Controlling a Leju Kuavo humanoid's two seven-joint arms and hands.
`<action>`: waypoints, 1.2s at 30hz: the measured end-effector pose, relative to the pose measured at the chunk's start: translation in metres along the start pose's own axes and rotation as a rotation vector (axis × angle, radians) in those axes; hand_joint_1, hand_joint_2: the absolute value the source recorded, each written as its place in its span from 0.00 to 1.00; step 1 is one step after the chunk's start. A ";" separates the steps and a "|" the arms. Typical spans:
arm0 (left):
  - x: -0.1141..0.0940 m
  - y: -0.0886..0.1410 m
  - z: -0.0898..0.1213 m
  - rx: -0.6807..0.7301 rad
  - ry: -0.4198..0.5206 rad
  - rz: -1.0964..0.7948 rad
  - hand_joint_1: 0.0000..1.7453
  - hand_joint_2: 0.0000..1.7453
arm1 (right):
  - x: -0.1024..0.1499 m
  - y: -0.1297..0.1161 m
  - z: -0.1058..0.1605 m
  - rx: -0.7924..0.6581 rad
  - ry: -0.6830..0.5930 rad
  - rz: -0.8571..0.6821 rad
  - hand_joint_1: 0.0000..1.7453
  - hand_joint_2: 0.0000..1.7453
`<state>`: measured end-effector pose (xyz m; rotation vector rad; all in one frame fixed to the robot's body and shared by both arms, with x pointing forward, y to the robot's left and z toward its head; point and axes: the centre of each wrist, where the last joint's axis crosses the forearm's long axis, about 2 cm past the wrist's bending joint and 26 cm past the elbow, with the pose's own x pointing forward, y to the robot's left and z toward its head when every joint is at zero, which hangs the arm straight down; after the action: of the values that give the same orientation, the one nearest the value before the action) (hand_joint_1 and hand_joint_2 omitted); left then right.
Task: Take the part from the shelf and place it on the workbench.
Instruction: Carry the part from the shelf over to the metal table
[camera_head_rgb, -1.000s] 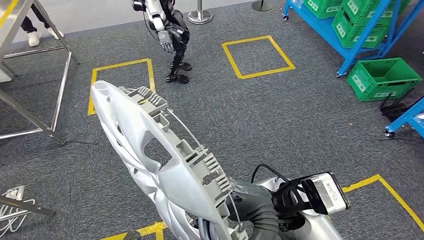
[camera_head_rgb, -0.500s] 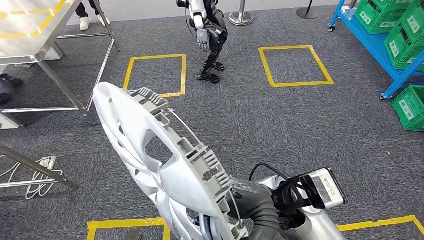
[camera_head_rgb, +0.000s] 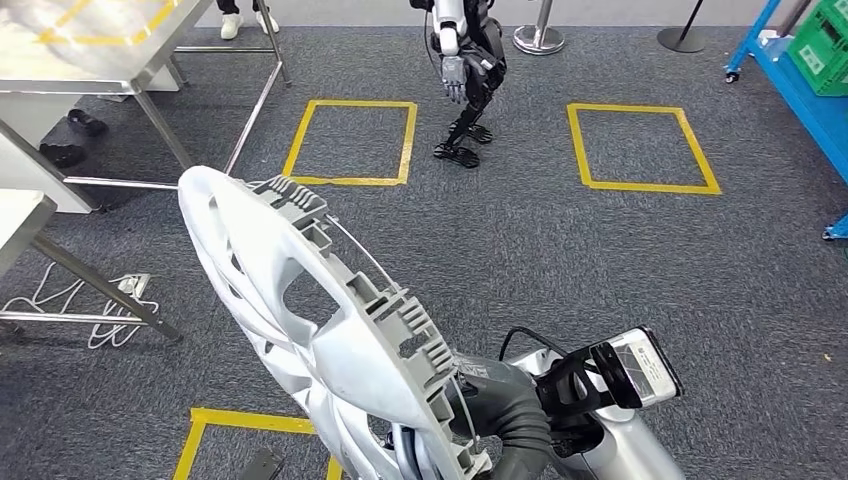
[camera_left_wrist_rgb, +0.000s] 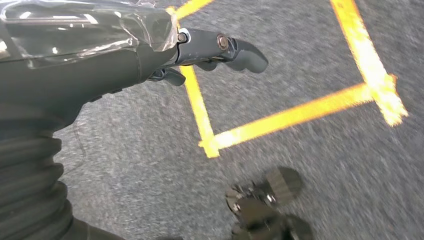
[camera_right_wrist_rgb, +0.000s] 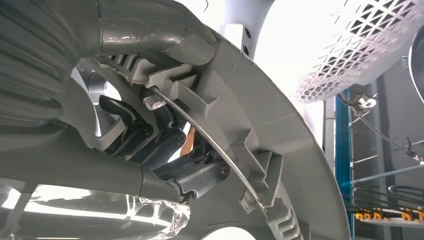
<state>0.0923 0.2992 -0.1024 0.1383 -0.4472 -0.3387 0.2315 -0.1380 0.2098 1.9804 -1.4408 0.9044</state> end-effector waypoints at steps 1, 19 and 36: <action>0.000 0.001 0.000 0.000 0.000 -0.003 0.00 1.00 | 0.000 0.000 0.000 0.001 -0.001 -0.001 1.00 1.00; 0.002 -0.006 0.001 -0.043 -0.005 -0.040 0.00 1.00 | -0.001 -0.001 0.009 -0.014 0.003 -0.016 1.00 1.00; 0.012 -0.005 -0.002 -0.038 -0.021 -0.039 0.00 1.00 | 0.000 -0.001 0.014 -0.029 0.010 -0.009 1.00 1.00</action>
<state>0.1022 0.2907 -0.1000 0.1065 -0.4589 -0.3874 0.2354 -0.1483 0.2006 1.9567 -1.4306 0.8843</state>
